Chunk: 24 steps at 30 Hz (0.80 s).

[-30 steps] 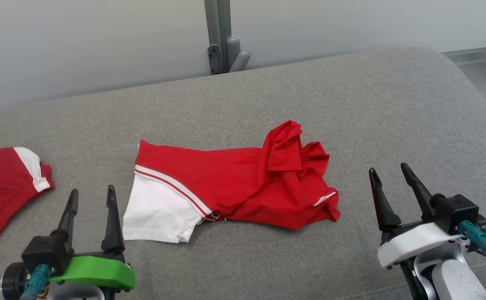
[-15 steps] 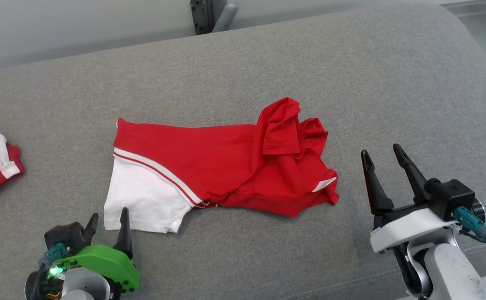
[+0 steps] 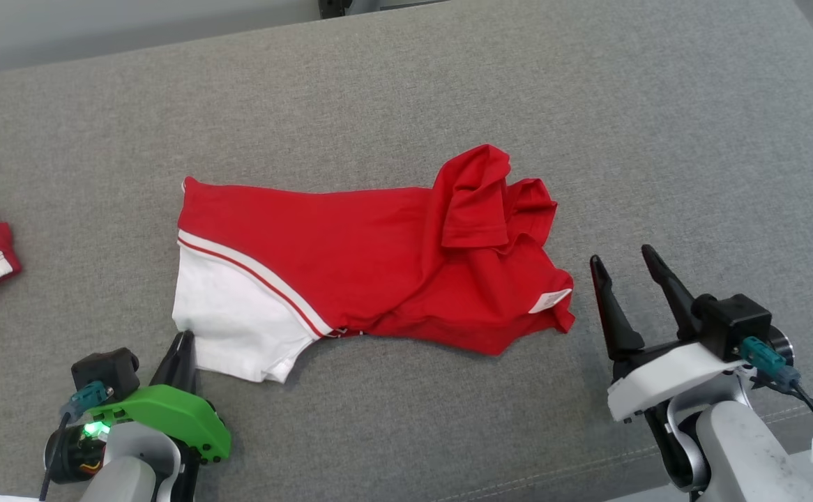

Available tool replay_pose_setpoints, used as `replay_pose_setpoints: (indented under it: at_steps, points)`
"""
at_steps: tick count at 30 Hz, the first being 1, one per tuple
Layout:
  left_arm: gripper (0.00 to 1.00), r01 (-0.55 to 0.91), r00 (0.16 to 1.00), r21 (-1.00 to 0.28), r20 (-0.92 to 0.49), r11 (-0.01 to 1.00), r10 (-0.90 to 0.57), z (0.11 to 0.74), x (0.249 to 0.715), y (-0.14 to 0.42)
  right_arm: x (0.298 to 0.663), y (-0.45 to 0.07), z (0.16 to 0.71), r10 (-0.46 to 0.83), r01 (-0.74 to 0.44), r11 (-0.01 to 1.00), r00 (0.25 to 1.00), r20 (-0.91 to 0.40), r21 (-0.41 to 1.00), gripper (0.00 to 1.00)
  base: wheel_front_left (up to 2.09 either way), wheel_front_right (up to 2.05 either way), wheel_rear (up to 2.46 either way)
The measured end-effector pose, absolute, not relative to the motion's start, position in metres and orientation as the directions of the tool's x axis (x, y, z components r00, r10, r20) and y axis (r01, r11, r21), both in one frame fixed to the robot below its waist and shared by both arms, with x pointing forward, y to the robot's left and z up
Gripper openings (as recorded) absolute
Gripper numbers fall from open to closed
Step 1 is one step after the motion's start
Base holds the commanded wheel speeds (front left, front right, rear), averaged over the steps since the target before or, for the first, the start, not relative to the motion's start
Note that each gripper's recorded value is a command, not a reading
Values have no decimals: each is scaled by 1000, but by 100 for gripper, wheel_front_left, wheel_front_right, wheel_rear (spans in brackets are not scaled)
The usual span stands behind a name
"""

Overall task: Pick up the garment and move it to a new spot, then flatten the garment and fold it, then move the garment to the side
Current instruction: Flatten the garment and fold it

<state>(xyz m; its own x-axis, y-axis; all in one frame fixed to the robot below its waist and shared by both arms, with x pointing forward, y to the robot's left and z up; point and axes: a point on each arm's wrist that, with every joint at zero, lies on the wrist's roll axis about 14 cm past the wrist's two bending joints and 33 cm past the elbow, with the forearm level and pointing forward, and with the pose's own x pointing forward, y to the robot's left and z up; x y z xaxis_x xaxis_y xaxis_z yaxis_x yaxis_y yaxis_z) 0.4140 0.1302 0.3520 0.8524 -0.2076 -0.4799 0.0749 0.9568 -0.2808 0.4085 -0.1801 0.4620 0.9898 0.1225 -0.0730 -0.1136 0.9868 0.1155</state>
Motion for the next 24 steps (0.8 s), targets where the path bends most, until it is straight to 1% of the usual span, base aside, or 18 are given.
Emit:
replay_pose_setpoints:
  at_steps: [8,13,15,16,17,18,19,24]
  points:
    - [0,81,856,-285,-471,955,-213,348,423,127,417,-151,417,227,-198,969,951,-211,148,100,0,0,0]
    - [0,69,863,-287,-463,955,-202,345,428,130,421,-144,393,250,-206,963,925,-285,176,100,0,0,0]
    - [0,68,865,-289,-459,955,-201,345,428,130,421,-144,390,251,-203,962,922,-296,183,100,0,0,0]
    - [0,66,867,-289,-456,955,-198,345,429,131,422,-143,388,253,-203,961,919,-302,186,57,0,0,0]
    - [0,65,870,-288,-453,955,-196,345,429,132,423,-143,386,255,-203,960,917,-306,191,41,0,0,0]
    - [0,64,872,-288,-450,955,-194,345,430,132,424,-142,385,257,-203,960,916,-308,195,23,0,0,0]
    - [0,64,875,-288,-445,956,-193,346,431,132,425,-143,385,257,-203,959,916,-307,196,0,0,0,0]
    - [0,71,892,-279,-412,958,-186,352,436,133,427,-148,391,253,-203,960,925,-285,195,0,0,0,0]
